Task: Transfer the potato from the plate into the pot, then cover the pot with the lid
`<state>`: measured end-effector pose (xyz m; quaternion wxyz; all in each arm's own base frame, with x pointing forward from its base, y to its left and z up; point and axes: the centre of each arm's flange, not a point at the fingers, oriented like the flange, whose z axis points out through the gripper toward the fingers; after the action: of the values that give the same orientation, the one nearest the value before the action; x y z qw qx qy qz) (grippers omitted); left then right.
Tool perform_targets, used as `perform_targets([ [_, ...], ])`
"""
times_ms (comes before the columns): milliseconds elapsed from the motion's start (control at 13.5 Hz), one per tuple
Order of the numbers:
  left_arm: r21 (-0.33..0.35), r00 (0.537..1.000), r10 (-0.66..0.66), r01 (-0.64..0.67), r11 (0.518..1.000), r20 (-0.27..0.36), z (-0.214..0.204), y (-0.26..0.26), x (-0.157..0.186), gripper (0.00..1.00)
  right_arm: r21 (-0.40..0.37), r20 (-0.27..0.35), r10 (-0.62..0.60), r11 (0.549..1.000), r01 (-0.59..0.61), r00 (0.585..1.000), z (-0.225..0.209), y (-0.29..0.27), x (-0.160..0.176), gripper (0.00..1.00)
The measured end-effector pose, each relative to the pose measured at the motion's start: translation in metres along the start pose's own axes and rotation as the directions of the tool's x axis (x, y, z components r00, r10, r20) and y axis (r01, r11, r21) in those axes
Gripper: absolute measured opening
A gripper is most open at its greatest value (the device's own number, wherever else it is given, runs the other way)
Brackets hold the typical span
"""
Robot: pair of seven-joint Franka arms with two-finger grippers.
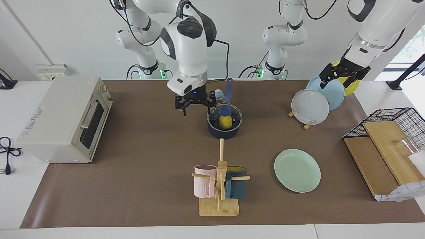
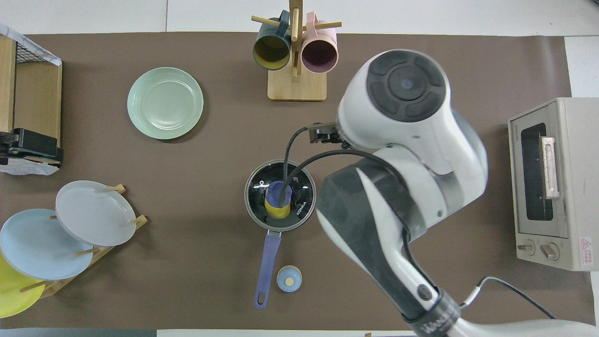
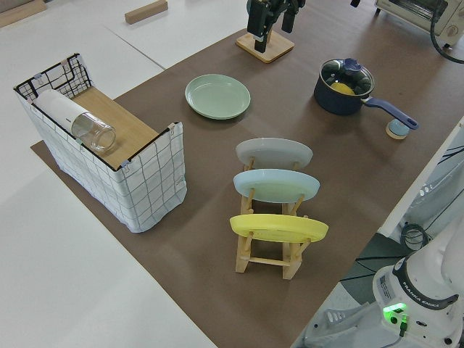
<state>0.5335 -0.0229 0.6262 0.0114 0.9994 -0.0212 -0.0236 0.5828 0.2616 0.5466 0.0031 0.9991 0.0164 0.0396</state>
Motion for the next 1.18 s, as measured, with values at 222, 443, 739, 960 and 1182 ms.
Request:
perform_targets([
  [222, 0.000, 1.000, 0.027, -0.027, 1.000, 0.001, 0.000, -0.006, 0.000, 1.00, -0.029, 0.067, 0.023, 0.999, -0.021, 0.998, -0.043, 0.104, 0.002, 1.00],
  [443, -0.001, 1.000, 0.029, -0.029, 1.000, 0.004, 0.002, -0.006, 0.001, 1.00, -0.042, 0.122, 0.076, 0.997, -0.071, 0.990, -0.071, 0.162, -0.016, 1.00],
  [739, 0.000, 0.999, 0.035, -0.035, 0.999, 0.006, 0.002, -0.003, 0.001, 1.00, -0.047, 0.152, 0.074, 0.997, -0.068, 0.986, -0.072, 0.176, -0.029, 1.00],
  [960, 0.001, 0.999, 0.053, -0.053, 0.999, 0.007, 0.003, 0.007, 0.001, 1.00, -0.045, 0.146, 0.091, 0.995, -0.086, 0.985, -0.060, 0.201, -0.033, 1.00],
  [1182, 0.001, 0.998, 0.058, -0.058, 0.998, 0.007, 0.003, 0.009, 0.001, 1.00, -0.041, 0.145, 0.100, 0.995, -0.095, 0.984, -0.048, 0.236, -0.037, 1.00],
])
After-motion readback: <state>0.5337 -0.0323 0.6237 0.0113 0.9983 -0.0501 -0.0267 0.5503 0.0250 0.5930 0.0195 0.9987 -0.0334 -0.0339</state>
